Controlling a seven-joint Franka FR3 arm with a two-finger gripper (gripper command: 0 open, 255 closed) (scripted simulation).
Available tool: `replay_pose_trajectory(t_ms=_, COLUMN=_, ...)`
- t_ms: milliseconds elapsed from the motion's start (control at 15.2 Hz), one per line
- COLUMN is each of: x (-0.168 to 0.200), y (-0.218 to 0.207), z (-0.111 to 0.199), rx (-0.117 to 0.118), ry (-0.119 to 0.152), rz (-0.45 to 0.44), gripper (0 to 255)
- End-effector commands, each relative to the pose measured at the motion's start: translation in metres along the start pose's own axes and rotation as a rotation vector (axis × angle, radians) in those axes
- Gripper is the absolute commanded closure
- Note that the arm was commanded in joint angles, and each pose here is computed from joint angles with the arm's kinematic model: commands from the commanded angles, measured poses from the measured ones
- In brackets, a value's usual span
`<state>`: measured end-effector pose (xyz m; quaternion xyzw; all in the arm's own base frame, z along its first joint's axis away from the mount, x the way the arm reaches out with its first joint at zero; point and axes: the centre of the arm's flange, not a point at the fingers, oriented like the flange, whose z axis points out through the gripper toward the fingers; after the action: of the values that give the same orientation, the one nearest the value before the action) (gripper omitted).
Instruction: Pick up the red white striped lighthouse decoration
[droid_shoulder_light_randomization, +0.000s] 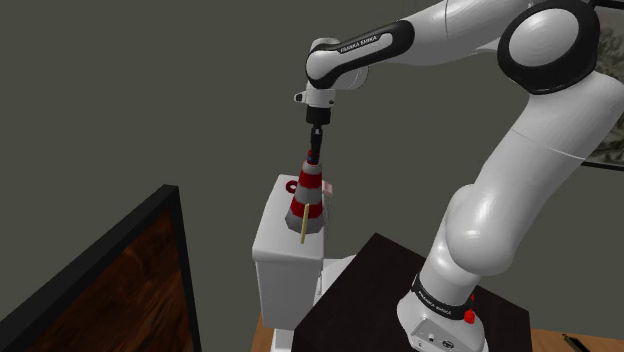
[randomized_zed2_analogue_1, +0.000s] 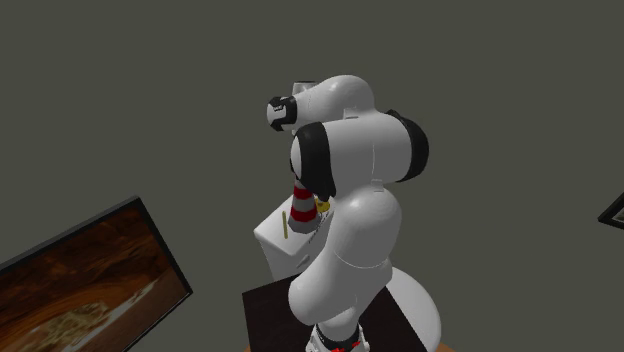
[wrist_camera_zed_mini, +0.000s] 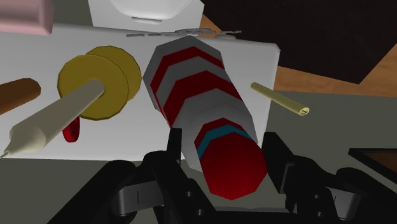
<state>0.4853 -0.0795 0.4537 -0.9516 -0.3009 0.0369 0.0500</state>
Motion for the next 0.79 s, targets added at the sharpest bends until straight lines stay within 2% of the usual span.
replay_pose_trajectory(t_ms=0, x=0.0, y=0.001, z=0.001, rx=0.001, ry=-0.002, rz=0.001, gripper=255)
replay_pose_trajectory(t_ms=726, x=-0.003, y=-0.005, z=-0.05, rx=0.001, ry=-0.002, rz=0.001, gripper=255)
